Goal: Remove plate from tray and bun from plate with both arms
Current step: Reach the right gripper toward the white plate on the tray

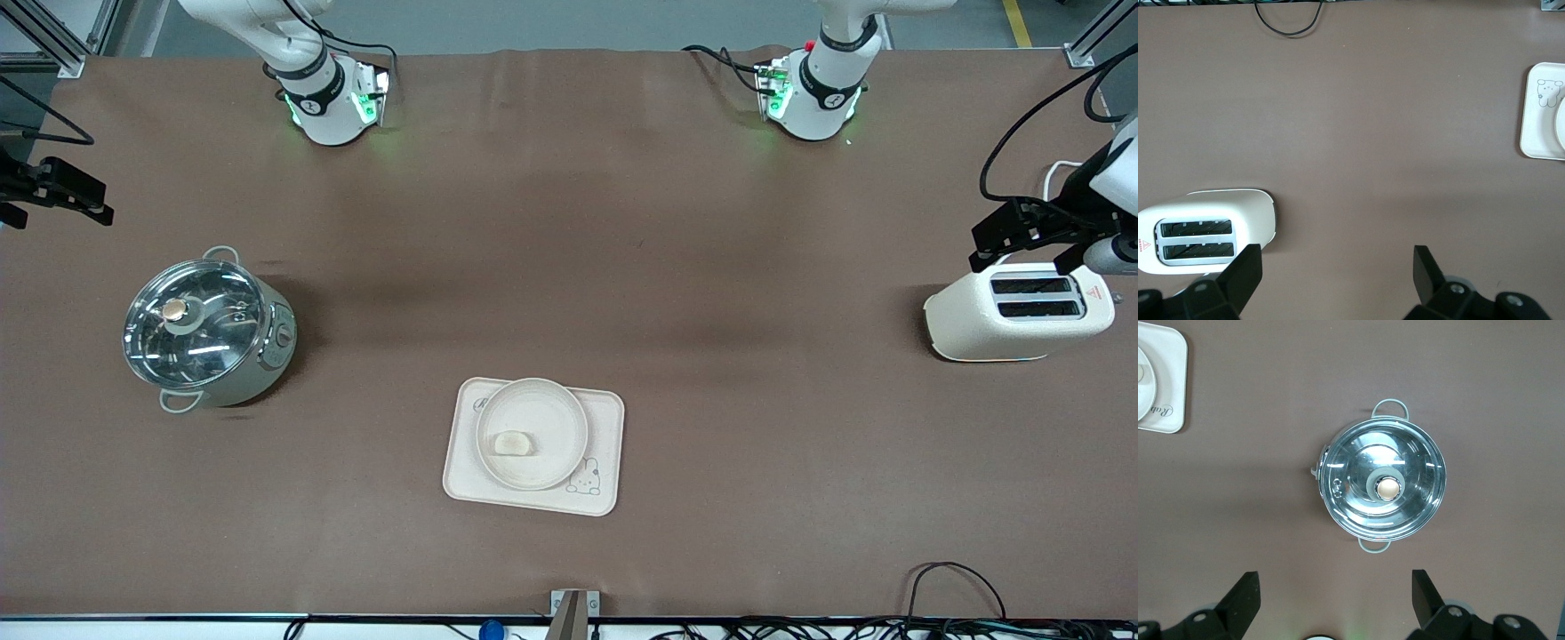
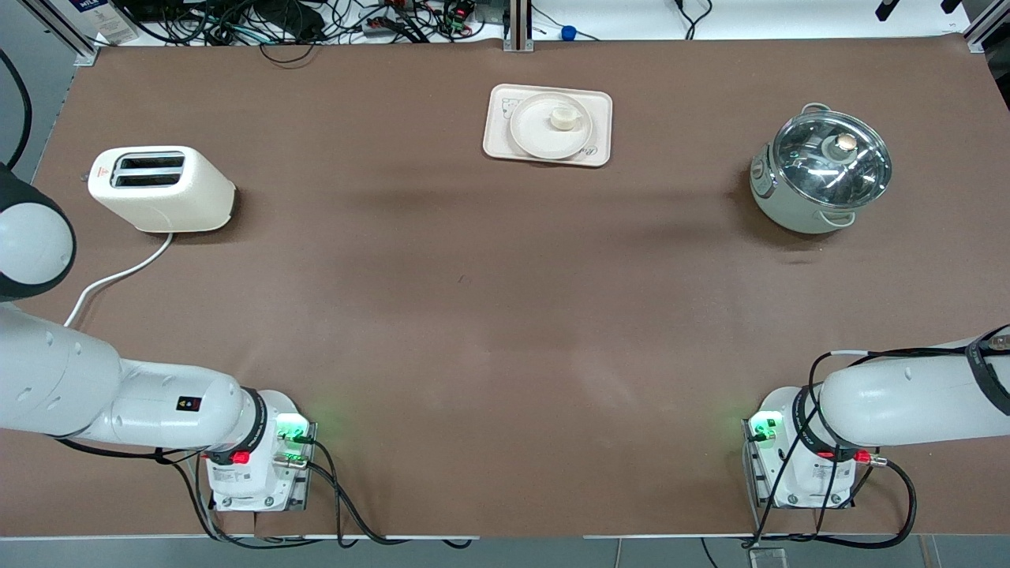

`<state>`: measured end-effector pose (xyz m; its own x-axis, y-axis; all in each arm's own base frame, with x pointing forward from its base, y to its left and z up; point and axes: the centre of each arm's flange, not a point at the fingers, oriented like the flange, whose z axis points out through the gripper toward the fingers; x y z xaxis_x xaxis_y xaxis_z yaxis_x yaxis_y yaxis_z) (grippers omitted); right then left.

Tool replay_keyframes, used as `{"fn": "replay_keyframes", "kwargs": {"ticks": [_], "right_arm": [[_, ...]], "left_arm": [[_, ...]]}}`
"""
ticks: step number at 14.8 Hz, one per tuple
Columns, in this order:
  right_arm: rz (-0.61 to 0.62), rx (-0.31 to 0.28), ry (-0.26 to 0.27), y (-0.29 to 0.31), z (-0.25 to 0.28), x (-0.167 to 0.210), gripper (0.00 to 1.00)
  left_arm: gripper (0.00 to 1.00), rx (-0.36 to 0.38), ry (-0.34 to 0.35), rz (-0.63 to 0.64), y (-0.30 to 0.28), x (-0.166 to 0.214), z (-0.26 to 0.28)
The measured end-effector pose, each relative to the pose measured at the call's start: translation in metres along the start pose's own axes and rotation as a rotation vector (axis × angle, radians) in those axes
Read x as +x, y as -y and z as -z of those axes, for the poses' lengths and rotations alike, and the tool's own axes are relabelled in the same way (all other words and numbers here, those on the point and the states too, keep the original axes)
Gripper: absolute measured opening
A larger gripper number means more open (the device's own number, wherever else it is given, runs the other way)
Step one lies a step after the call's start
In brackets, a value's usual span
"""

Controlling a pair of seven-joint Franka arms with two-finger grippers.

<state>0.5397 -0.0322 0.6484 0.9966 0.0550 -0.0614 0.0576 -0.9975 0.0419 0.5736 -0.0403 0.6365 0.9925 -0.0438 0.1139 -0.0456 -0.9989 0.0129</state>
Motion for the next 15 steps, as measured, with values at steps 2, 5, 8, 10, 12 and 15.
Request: {"fn": "replay_keyframes", "kwargs": {"ticks": [2,5,8,10,12,15], "right_arm": [[0.000,0.000,0.001,0.000,0.000,0.000,1.00],[0.001,0.001,0.001,0.000,0.000,0.000,1.00],[0.025,0.051,-0.001,0.016,-0.003,0.002,1.00],[0.062,0.093,-0.006,0.041,-0.014,0.012,1.00],[0.077,0.102,-0.009,0.075,-0.035,0.032,1.00],[0.064,0.110,-0.008,0.140,-0.081,0.066,1.00]], "left_arm": [[1.00,0.000,0.002,-0.002,0.000,0.000,0.000],[1.00,0.001,0.002,-0.002,0.000,0.000,0.000],[1.00,0.001,0.002,-0.002,0.001,0.000,0.000],[1.00,0.001,0.002,-0.005,0.001,0.000,0.000],[1.00,0.000,0.001,-0.008,-0.001,0.000,0.000],[1.00,0.000,-0.001,-0.010,-0.002,0.000,0.001]]}}
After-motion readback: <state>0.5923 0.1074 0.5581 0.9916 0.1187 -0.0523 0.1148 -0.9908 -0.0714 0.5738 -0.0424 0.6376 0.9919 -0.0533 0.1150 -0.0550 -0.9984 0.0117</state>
